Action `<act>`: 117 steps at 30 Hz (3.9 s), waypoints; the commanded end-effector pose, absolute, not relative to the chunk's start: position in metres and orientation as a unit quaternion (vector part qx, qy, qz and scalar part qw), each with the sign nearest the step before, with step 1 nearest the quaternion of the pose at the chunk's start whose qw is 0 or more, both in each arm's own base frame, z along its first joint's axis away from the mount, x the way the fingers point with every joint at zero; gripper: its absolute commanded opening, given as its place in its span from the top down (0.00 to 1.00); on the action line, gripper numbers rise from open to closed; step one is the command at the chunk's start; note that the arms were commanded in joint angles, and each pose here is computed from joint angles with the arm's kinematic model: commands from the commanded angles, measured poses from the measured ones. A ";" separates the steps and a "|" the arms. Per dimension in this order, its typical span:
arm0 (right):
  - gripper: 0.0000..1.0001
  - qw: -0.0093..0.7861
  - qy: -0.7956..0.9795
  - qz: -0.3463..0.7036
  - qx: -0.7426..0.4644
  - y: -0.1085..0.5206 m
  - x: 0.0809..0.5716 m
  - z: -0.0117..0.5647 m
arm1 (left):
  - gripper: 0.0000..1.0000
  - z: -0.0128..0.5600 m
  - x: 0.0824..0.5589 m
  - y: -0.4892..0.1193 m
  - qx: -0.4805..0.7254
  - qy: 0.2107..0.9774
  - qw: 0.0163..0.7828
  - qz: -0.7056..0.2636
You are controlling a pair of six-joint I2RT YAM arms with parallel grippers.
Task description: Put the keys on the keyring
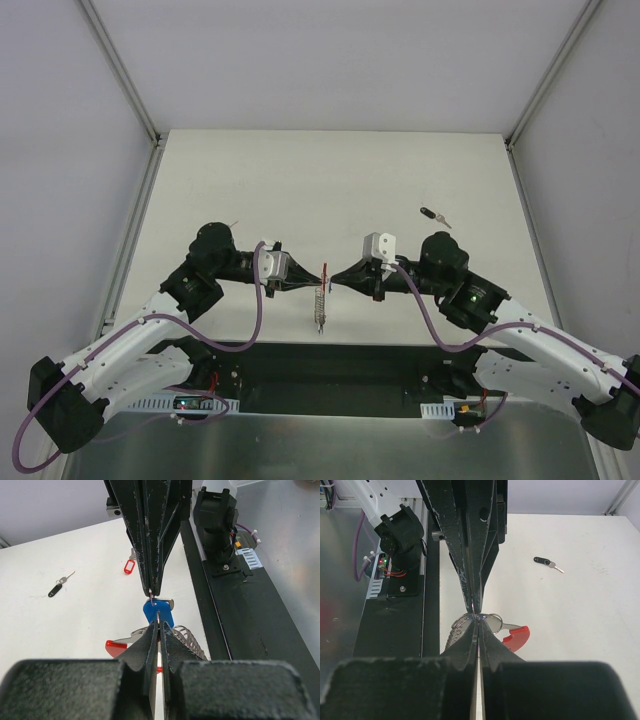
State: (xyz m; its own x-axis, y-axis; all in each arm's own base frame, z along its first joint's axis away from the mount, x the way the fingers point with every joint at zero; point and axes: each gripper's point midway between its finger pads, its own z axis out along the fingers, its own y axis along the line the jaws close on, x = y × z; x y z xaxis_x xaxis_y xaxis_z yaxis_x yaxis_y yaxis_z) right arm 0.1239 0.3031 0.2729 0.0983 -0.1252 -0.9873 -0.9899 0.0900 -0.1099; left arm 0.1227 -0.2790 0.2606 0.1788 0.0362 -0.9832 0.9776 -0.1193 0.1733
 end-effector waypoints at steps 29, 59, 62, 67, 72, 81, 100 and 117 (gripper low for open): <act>0.99 0.521 0.490 0.439 -0.544 0.309 0.116 0.286 | 1.00 0.275 0.117 -0.283 0.587 0.401 0.509 -0.484; 0.99 0.531 0.497 0.421 -0.542 0.303 0.120 0.281 | 1.00 0.278 0.115 -0.284 0.584 0.398 0.507 -0.493; 0.99 0.531 0.497 0.421 -0.542 0.304 0.120 0.281 | 1.00 0.278 0.115 -0.284 0.584 0.398 0.507 -0.494; 0.99 0.532 0.498 0.420 -0.542 0.304 0.121 0.281 | 1.00 0.277 0.114 -0.284 0.585 0.397 0.504 -0.496; 0.99 0.540 0.501 0.413 -0.536 0.301 0.124 0.282 | 1.00 0.277 0.115 -0.284 0.584 0.400 0.504 -0.495; 0.99 0.539 0.499 0.417 -0.536 0.302 0.122 0.283 | 1.00 0.277 0.115 -0.285 0.584 0.399 0.503 -0.497; 0.99 0.531 0.493 0.433 -0.536 0.307 0.120 0.284 | 1.00 0.276 0.114 -0.285 0.585 0.399 0.498 -0.501; 0.99 0.541 0.499 0.418 -0.532 0.301 0.122 0.282 | 1.00 0.277 0.115 -0.286 0.583 0.400 0.500 -0.500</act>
